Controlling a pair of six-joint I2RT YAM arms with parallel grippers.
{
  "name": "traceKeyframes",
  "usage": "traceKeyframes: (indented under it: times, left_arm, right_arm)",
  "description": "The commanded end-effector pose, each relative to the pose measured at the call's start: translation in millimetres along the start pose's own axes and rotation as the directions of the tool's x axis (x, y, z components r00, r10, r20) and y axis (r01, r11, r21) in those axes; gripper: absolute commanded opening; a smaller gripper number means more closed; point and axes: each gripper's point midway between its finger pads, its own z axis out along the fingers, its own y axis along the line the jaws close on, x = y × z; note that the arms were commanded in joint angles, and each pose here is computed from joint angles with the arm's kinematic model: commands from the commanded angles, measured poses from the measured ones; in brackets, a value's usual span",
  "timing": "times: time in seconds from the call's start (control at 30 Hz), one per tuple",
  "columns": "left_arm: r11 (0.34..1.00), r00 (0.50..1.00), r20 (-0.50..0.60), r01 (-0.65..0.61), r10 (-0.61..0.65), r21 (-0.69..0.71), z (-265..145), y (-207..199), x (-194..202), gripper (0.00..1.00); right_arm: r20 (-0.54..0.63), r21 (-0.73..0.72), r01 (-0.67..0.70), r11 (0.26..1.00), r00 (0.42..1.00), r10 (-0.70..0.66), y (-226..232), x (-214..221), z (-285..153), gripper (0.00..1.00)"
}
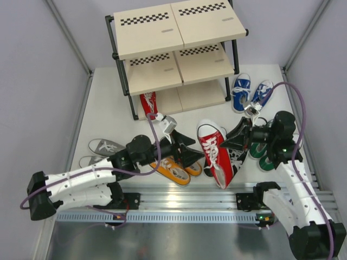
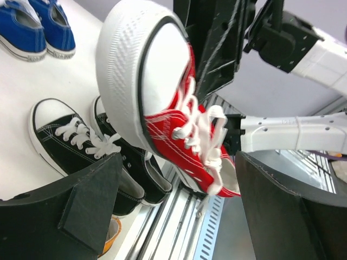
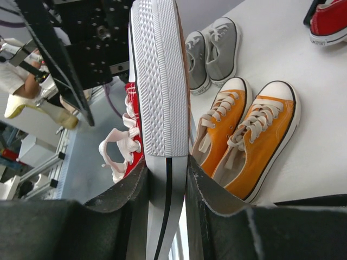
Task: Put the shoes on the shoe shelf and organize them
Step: Pick up the shoe at the center of the board.
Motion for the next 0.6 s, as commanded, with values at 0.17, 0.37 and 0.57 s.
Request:
traceKeyframes:
  times: [0.17, 0.37, 0.57]
  left_arm:
    - [0.989, 0.998, 0.059, 0.005, -0.013, 0.146, 19, -14, -26, 0.9]
    - [0.973, 0.999, 0.045, 0.017, -0.028, 0.231, 29, -31, -30, 0.85]
    - [0.976, 0.997, 0.006, 0.073, -0.076, 0.205, 37, -21, -20, 0.18]
  right_arm:
    - [-0.027, -0.143, 0.151, 0.978, 0.987, -0.156, 32, -2, 4, 0.0]
    - [-0.039, -0.156, 0.141, 0.978, 0.988, -0.149, 31, 1, 7, 0.0]
    - [-0.039, -0.142, 0.135, 0.981, 0.989, -0.142, 26, -1, 9, 0.05]
